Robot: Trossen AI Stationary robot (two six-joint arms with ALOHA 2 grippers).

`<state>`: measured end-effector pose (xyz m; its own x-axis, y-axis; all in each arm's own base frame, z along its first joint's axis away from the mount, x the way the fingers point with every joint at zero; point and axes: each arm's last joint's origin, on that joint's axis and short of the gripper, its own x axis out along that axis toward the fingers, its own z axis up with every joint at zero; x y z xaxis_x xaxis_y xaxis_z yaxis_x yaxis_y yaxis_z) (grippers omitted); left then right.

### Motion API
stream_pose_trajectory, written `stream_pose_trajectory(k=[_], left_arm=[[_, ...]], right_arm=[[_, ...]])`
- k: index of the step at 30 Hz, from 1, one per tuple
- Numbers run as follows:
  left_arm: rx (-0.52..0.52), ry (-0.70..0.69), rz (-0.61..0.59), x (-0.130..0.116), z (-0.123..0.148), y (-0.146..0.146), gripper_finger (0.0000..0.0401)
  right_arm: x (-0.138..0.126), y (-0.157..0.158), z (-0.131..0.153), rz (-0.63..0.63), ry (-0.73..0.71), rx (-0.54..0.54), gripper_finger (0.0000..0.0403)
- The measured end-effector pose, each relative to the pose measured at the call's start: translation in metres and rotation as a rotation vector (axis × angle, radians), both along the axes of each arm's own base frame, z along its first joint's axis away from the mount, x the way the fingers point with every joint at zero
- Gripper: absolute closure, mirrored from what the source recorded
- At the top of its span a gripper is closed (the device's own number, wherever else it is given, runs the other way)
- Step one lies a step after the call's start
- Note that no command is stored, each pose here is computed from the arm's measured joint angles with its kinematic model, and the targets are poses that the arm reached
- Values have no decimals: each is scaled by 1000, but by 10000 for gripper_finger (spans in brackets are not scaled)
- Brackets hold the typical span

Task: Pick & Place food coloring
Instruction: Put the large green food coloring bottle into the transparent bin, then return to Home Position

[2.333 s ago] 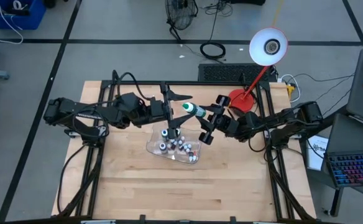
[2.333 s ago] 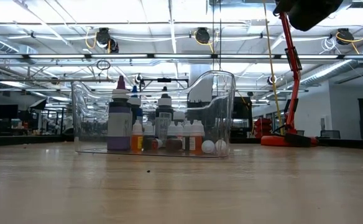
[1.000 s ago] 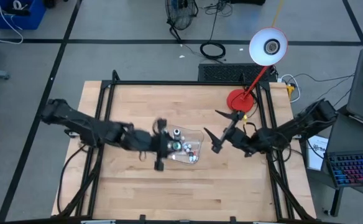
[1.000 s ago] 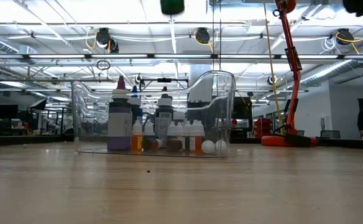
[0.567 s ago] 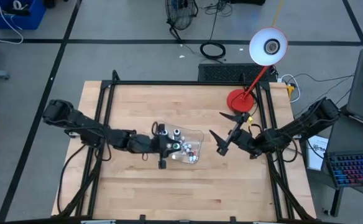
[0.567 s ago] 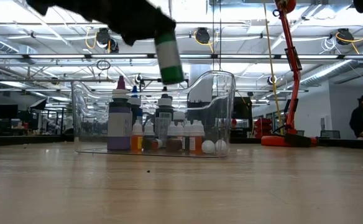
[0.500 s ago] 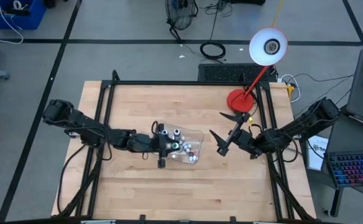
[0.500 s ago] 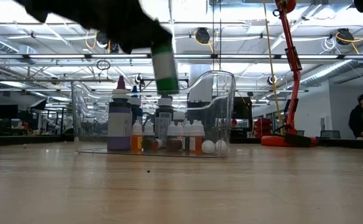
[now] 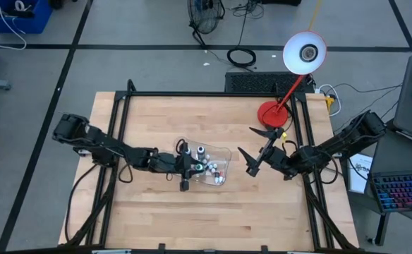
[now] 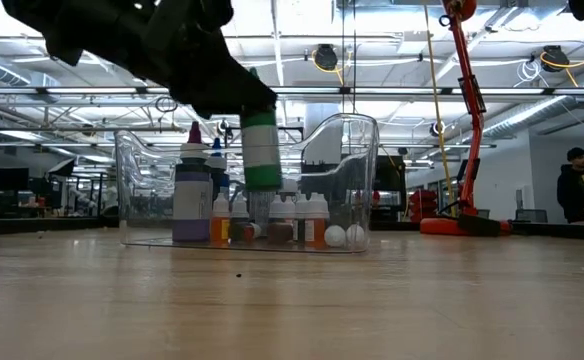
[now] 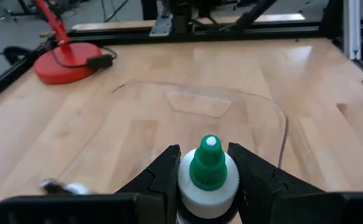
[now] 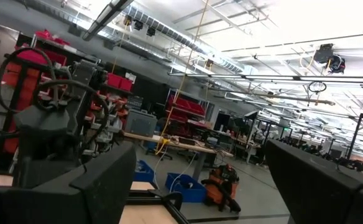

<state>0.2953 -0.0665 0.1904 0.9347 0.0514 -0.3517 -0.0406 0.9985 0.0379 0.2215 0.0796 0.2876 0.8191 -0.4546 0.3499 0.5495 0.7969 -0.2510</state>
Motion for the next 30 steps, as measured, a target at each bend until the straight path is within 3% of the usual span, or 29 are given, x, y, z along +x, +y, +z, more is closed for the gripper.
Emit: stream_pose_trajectory(k=[6,18,25,30], left_arm=[[-12,2,-8,11,-19,-1,285],[-47,20,8,16,-32,-1,284],[-75,-3,17,16,-29,-1,146],[-130,-53,31,17,-22,-1,83]], right_arm=[[0,0,0,0,-2,0,62],[-1,0,1,-8,-3,-13,62],[-1,0,1,-9,-3,-13,62],[-1,0,1,-9,-2,-13,62]])
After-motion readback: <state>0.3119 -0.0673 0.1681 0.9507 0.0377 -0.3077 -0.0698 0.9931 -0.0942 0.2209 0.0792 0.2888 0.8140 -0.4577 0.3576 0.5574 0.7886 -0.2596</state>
